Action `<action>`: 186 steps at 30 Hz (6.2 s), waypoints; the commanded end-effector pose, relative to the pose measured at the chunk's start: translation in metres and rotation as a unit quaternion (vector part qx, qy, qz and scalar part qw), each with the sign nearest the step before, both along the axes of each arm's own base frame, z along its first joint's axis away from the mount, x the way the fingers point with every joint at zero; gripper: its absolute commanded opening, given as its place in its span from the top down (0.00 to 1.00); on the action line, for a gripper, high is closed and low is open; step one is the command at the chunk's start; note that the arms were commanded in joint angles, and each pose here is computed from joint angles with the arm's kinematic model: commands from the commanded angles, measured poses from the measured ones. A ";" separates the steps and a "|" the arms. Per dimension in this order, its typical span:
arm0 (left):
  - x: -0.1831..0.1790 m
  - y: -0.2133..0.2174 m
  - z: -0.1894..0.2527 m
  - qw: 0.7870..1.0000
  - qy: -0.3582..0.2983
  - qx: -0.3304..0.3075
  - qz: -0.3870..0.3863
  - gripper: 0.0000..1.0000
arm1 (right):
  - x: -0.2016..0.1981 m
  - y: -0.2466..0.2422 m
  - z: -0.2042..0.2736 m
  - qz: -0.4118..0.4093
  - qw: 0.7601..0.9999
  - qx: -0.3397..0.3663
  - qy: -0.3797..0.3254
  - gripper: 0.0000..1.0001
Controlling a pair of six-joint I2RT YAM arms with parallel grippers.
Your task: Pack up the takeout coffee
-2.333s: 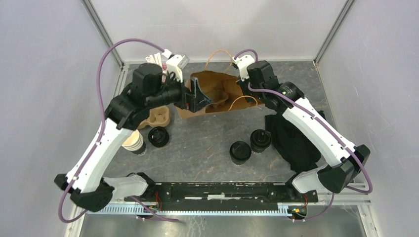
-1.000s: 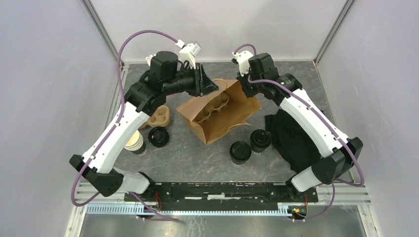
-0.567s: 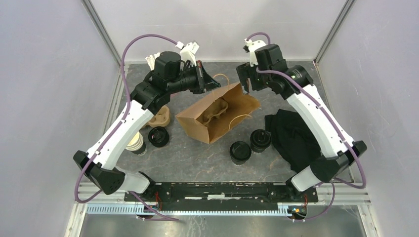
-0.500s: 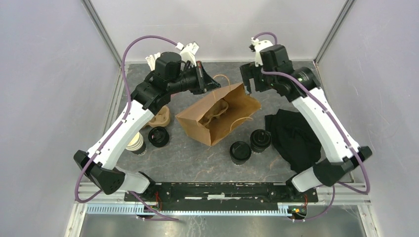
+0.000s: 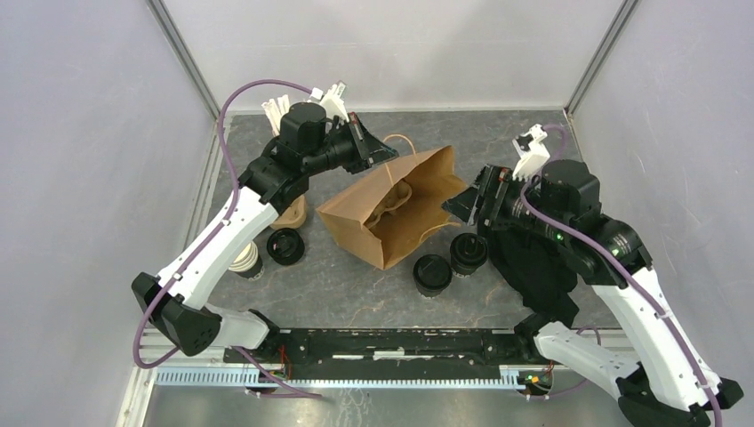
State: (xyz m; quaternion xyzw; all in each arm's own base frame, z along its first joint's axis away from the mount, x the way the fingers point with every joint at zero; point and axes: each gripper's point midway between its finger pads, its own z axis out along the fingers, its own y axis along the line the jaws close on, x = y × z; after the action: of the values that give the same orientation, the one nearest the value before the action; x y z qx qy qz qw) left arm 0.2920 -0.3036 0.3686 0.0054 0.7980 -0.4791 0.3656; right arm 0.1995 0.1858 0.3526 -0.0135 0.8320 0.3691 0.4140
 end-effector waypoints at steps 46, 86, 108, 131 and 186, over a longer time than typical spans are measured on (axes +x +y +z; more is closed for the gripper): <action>0.033 0.171 -0.033 0.945 0.069 0.015 0.319 0.98 | 0.101 0.129 0.094 0.156 0.960 0.217 -0.090 1.00; 0.006 0.133 0.035 0.984 -0.125 -0.058 0.111 0.98 | 0.051 0.113 0.026 0.255 0.947 0.179 -0.079 0.99; -0.034 0.050 0.026 0.976 -0.082 -0.115 -0.169 0.98 | -0.043 0.070 -0.129 0.344 0.936 0.049 -0.061 0.98; 0.033 0.136 -0.021 0.981 0.040 0.045 0.182 0.98 | 0.058 0.114 0.054 0.245 0.937 0.113 -0.220 1.00; 0.058 0.101 0.027 0.997 -0.017 -0.017 0.075 0.98 | 0.036 0.087 0.007 0.246 0.953 0.109 -0.142 0.97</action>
State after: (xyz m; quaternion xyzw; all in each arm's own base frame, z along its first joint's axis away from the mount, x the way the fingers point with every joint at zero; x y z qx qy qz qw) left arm 0.3359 -0.2051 0.3889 -0.0799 0.7779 -0.4860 0.3904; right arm 0.2682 0.2719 0.3421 -0.1580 0.7441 0.5105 0.4010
